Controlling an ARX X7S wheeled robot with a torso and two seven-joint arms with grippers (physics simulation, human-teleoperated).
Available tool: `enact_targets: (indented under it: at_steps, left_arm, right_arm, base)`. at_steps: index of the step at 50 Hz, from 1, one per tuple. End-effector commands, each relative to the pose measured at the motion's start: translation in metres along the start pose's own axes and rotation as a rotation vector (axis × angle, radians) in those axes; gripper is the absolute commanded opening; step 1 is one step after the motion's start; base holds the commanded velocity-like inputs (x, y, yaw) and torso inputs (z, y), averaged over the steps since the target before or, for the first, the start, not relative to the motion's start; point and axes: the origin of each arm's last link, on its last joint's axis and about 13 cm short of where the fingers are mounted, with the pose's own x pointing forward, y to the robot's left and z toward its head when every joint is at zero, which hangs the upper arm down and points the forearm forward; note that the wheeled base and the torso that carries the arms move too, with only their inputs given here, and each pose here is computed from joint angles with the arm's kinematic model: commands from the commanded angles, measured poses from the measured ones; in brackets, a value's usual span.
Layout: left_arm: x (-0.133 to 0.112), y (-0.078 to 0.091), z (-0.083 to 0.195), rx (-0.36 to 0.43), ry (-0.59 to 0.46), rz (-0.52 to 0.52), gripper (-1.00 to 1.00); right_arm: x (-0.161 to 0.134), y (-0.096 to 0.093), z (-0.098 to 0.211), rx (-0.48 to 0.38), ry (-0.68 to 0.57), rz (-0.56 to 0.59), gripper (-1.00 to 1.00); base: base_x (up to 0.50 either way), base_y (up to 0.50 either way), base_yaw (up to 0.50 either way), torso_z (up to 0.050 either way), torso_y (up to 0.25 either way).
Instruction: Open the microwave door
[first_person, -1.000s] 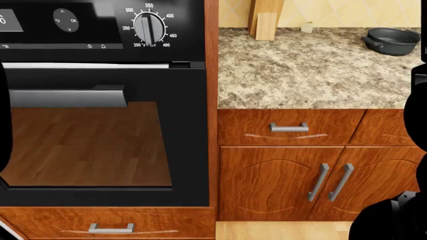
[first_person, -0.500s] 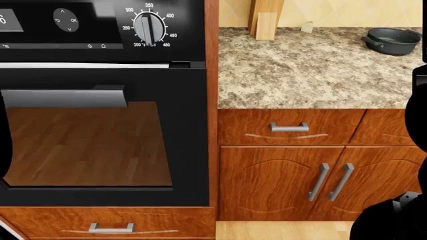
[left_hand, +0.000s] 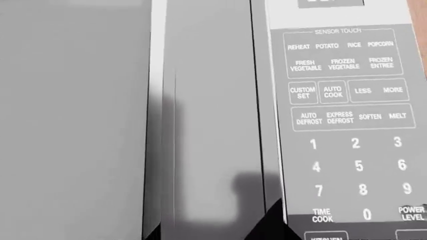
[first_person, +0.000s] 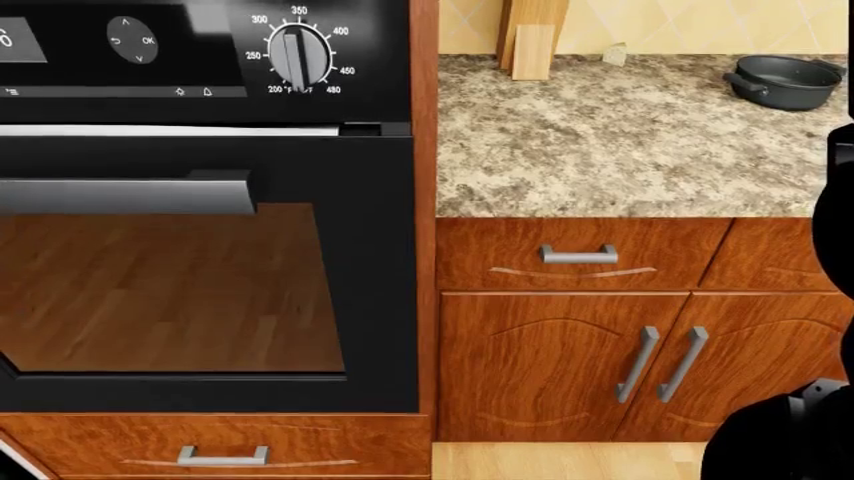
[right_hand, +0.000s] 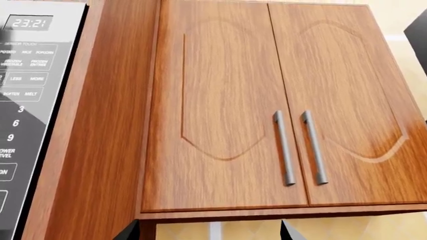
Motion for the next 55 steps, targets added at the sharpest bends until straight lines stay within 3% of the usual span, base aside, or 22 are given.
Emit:
enact_targets:
  at_steps: [1,16,35,55]
  left_arm:
    - [-0.043,-0.010,0.063,0.018,-0.297,-0.080,-1.00]
    - [-0.074,-0.016,0.103,-0.010,-0.423,-0.138,-1.00]
    - [-0.111,-0.015,0.115,-0.035,-0.459,-0.184,-1.00]
    - [-0.119,-0.017,0.118,-0.029,-0.465,-0.212,-1.00]
  right_arm:
    - [0.001,0.001,0.001,0.002,0.000,0.005,1.00]
    - [0.000,0.002,0.003,0.004,-0.004,0.006,1.00]
    - [0.000,0.003,0.002,0.006,-0.003,0.008,1.00]
    - [0.000,0.002,0.003,0.007,-0.006,0.004,1.00]
  base:
    - [0.00,0.00,0.00,0.000,0.010]
    - [0.00,0.00,0.00,0.003,0.005]
    - [0.00,0.00,0.00,0.003,0.005]
    - [0.00,0.00,0.00,0.003,0.006]
